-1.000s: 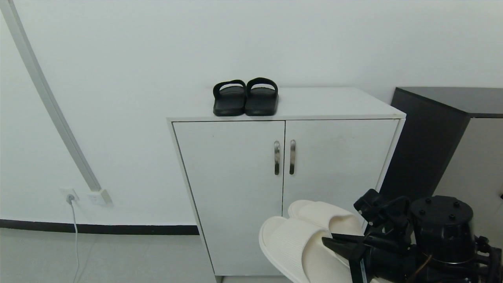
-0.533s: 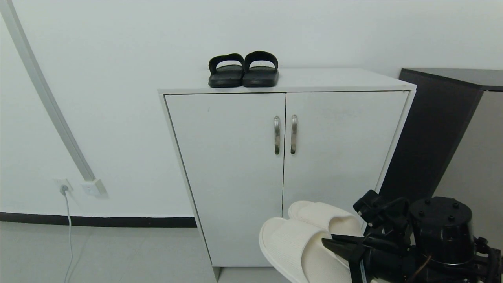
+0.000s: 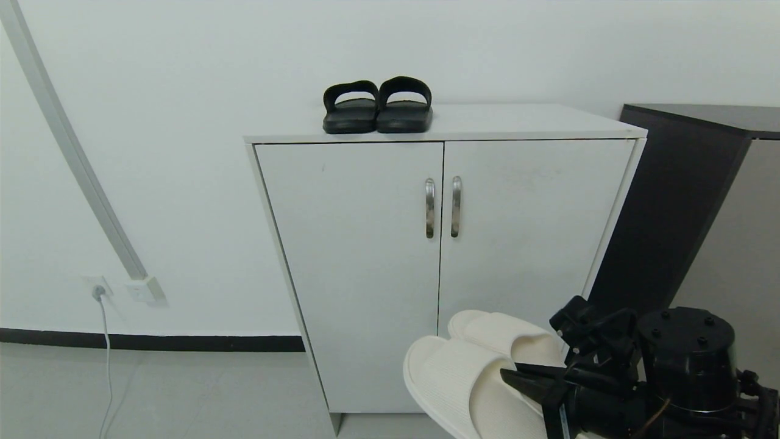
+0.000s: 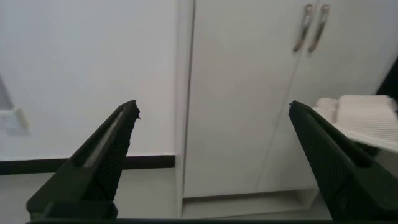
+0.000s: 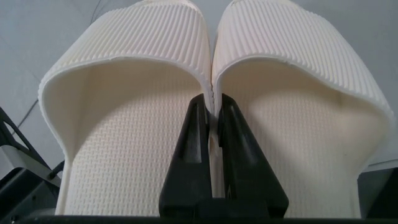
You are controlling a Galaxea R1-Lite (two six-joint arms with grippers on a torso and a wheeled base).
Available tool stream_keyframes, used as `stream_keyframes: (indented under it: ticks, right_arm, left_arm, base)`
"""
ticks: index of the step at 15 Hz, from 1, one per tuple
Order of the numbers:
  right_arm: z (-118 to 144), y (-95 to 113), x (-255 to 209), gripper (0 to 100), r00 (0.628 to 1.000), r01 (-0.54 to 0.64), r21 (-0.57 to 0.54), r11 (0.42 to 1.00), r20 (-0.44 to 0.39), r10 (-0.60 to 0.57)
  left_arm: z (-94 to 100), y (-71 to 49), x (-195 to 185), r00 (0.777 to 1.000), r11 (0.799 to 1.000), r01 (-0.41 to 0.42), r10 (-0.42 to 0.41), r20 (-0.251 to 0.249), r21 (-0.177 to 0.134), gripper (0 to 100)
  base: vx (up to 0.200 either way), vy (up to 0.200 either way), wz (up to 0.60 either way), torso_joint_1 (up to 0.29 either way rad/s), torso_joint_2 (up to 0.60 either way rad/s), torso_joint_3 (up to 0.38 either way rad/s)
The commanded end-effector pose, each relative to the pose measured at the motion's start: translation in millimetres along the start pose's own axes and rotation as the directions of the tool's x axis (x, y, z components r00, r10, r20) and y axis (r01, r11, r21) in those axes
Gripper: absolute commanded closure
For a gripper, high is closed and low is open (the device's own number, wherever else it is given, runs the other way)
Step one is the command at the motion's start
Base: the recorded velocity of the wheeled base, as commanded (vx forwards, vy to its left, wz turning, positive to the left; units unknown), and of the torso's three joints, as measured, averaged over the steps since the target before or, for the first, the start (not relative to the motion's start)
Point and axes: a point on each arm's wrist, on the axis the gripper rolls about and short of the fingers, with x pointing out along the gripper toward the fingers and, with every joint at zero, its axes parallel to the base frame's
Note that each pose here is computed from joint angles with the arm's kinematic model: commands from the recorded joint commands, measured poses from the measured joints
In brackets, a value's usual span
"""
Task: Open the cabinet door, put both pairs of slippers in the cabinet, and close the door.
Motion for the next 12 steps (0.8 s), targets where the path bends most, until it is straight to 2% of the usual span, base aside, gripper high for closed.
stream_keyframes:
  ticks: [1,3,5,7,9,10,12]
  right_arm:
    - [-0.9,0.5,0.4,100,1.0,-0.004,-0.003,1.0,-0.005,0.004]
    - [-3.5,0.0,2.6,100,1.0,-0.001,-0.002,1.0,-0.019,0.001]
    - [-4.2,0.3,2.8,100,1.0,-0.002,-0.004,1.0,-0.022,0.002]
    - [-3.9,1.1,3.0,100,1.0,-0.003,-0.005,1.0,-0.02,0.003]
    - [-3.5,1.1,3.1,100,1.0,-0.005,-0.005,1.0,-0.019,0.005]
    - [-3.0,1.1,2.8,100,1.0,-0.004,-0.005,1.0,-0.016,0.004]
    - [-2.6,1.2,1.8,100,1.0,-0.004,-0.004,1.0,-0.013,0.004]
  left_arm:
    - [41.0,-1.7,44.3,0.971,0.985,0.153,-0.164,-0.174,-0.073,0]
    - [55.9,-0.2,81.9,0.954,0.971,0.22,-0.234,-0.189,-0.089,0]
    - [67.3,-0.3,121.4,0.936,0.95,0.3,-0.312,-0.166,-0.091,0]
    - [74.0,-9.6,150.8,0.901,0.917,0.386,-0.398,-0.172,-0.098,0]
    - [78.7,-32.4,178.8,0.831,0.856,0.502,-0.516,-0.206,-0.12,0]
    - [83.2,-48.8,197.1,0.799,0.828,0.546,-0.561,-0.217,-0.128,0]
    - [86.1,-72.9,224.3,0.767,0.792,0.596,-0.61,-0.202,-0.131,0]
  base:
    - [0.0,0.0,0.0,0.0,0.0,0.0]
    - [0.0,0.0,0.0,-0.019,0.13,0.137]
    - [0.0,0.0,0.0,-0.001,0.03,0.028]
    - [0.0,0.0,0.0,0.0,0.0,0.0]
    - [0.0,0.0,0.0,0.0,0.0,0.0]
    - [0.0,0.0,0.0,0.0,0.0,0.0]
    - [0.0,0.0,0.0,0.0,0.0,0.0]
